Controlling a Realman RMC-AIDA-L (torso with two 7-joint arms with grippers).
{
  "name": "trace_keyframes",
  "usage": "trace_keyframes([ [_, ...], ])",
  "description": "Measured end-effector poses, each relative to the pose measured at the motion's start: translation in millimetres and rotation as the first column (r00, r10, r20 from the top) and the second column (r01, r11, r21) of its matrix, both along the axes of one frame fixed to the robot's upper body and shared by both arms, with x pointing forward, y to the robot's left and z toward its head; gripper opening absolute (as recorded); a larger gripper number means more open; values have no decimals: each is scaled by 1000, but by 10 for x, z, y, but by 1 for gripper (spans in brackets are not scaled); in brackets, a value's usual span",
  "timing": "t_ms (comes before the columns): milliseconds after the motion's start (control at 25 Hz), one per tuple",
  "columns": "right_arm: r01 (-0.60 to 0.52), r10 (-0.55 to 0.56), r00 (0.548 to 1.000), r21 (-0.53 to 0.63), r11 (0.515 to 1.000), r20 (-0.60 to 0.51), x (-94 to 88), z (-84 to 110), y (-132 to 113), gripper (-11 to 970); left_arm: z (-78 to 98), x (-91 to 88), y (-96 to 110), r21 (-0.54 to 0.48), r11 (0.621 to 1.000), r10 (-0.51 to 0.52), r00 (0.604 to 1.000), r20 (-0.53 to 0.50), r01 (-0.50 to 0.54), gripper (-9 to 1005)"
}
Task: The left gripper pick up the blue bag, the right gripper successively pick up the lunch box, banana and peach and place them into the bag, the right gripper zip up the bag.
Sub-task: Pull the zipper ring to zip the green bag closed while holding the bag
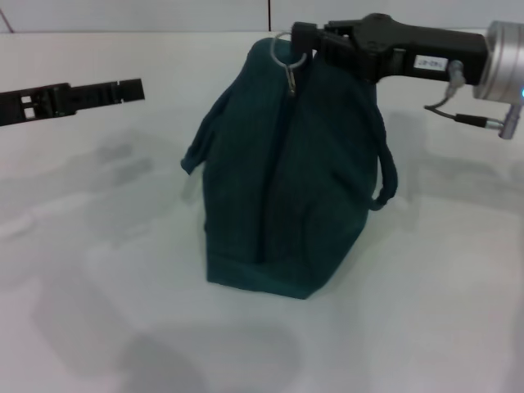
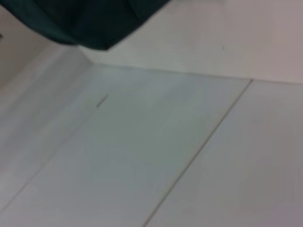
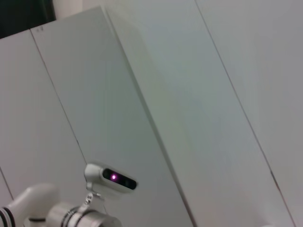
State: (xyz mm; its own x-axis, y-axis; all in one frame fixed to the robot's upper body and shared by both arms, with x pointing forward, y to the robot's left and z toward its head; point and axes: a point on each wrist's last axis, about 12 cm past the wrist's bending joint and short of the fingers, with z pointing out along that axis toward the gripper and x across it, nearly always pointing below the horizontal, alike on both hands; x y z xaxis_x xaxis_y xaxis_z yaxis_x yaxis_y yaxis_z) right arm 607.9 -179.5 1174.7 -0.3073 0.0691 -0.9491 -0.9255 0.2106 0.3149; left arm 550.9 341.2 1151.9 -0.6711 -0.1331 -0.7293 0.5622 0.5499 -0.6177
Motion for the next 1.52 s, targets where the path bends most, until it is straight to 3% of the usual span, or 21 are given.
trace_keyframes([
  [320,-29,30,998,-31,999,50,78,81,260,33,428,24,-131,86,991,-96,995,-31,98,820],
  [400,-34,37,997,-53,998,67,110,102,372,34,464,23,-139,90,990,-103,994,-29,105,821],
  [720,11,-6,996,-54,998,93,183,134,420,36,604,8,-248,43,983,-174,984,-43,176,823],
  [960,17,-11,995,-58,998,103,203,151,438,38,773,58,-492,115,964,-231,970,-73,238,825],
  [1240,1,6,993,-56,998,114,195,170,495,41,739,166,-579,222,951,-217,976,-28,217,827],
  [1520,2,4,994,-54,999,110,181,148,484,43,714,128,-613,319,921,-280,950,138,225,829],
])
